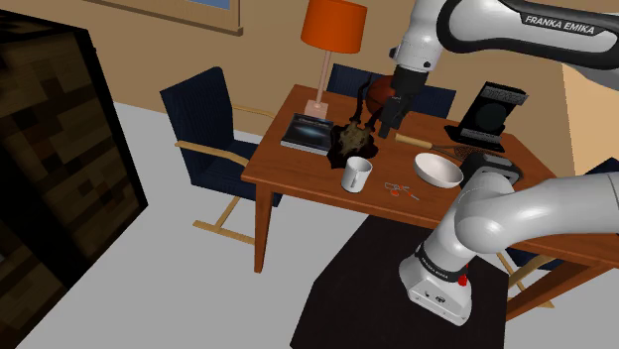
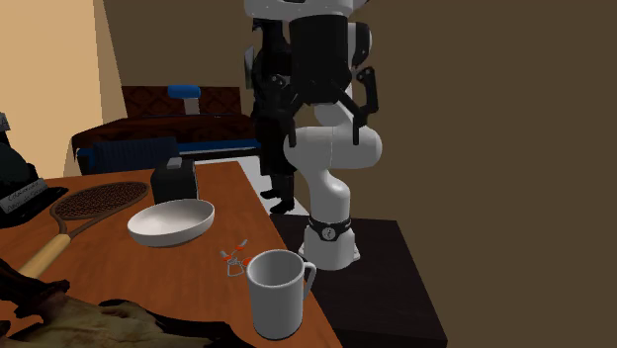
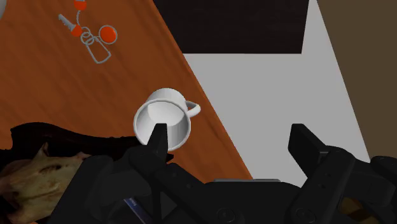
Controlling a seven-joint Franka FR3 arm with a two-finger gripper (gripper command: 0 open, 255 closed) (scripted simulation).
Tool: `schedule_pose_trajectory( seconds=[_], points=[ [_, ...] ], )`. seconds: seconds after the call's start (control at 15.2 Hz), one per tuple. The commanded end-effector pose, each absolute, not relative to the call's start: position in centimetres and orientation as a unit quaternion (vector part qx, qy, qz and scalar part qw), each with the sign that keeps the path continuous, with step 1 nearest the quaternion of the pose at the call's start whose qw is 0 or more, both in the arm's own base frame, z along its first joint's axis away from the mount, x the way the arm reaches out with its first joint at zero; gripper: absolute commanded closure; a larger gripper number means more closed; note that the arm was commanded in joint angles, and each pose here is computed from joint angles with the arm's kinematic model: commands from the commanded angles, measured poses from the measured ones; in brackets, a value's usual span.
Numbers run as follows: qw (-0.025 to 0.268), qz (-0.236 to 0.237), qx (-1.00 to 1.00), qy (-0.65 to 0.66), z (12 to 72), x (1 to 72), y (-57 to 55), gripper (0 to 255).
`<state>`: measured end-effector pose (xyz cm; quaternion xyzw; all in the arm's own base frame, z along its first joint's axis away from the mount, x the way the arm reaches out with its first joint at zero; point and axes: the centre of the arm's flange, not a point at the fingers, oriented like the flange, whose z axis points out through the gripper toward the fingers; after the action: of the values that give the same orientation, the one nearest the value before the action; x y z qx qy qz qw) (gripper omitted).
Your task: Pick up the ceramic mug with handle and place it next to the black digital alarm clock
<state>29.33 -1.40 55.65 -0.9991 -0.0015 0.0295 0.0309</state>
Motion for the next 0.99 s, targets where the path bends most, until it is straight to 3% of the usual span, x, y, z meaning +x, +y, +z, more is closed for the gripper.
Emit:
schedule_pose_trajectory(
  seconds=[0.0,0.92],
  points=[
    [0.031,0.029,-0.999,-0.002,55.7,29.3,-1.4,0],
    [0.034,0.004,-0.997,-0.074,40.9,34.3,-11.1,0]
  ],
)
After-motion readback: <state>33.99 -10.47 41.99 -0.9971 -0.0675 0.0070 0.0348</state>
